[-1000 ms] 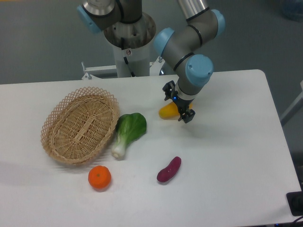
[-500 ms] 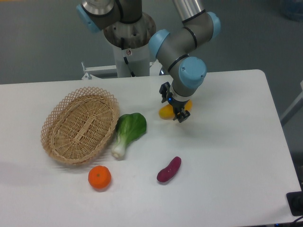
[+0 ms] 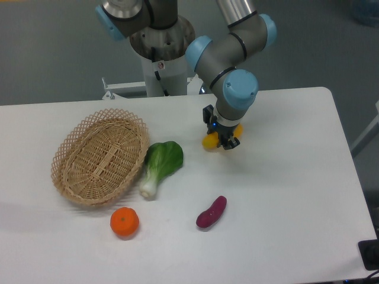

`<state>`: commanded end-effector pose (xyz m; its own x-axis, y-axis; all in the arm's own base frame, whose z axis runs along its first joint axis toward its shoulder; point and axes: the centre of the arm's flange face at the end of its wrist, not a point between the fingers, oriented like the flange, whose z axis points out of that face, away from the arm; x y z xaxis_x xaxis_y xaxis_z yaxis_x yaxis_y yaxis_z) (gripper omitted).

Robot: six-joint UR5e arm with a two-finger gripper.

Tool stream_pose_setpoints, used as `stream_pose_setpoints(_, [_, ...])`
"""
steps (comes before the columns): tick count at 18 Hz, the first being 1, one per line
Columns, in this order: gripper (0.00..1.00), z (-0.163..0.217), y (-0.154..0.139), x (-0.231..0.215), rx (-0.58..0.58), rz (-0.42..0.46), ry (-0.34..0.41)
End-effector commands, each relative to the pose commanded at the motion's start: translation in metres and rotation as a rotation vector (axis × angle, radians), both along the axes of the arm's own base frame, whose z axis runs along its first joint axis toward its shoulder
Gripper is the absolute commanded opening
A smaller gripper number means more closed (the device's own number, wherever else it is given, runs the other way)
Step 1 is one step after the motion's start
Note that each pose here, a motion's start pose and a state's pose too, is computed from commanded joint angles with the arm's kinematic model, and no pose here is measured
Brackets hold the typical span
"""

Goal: Pick up the mango from the table
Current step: 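Lift the held mango up and away from the table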

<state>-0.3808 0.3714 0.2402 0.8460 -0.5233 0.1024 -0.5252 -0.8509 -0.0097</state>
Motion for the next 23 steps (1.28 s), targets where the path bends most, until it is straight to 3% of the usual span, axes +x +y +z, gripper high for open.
stream_pose_setpoints(4, [0.36, 0.037, 0.009, -0.031, 0.040, 0.040, 0.074])
stream_pose_setpoints(8, [0.36, 0.067, 0.016, -0.078, 0.062, 0.165, 0.121])
stream_pose_setpoints(16, [0.37, 0.078, 0.019, -0.154, 0.088, 0.222, 0.168])
stream_pose_setpoints(23, [0.39, 0.074, 0.013, -0.186, 0.083, 0.281, 0.165])
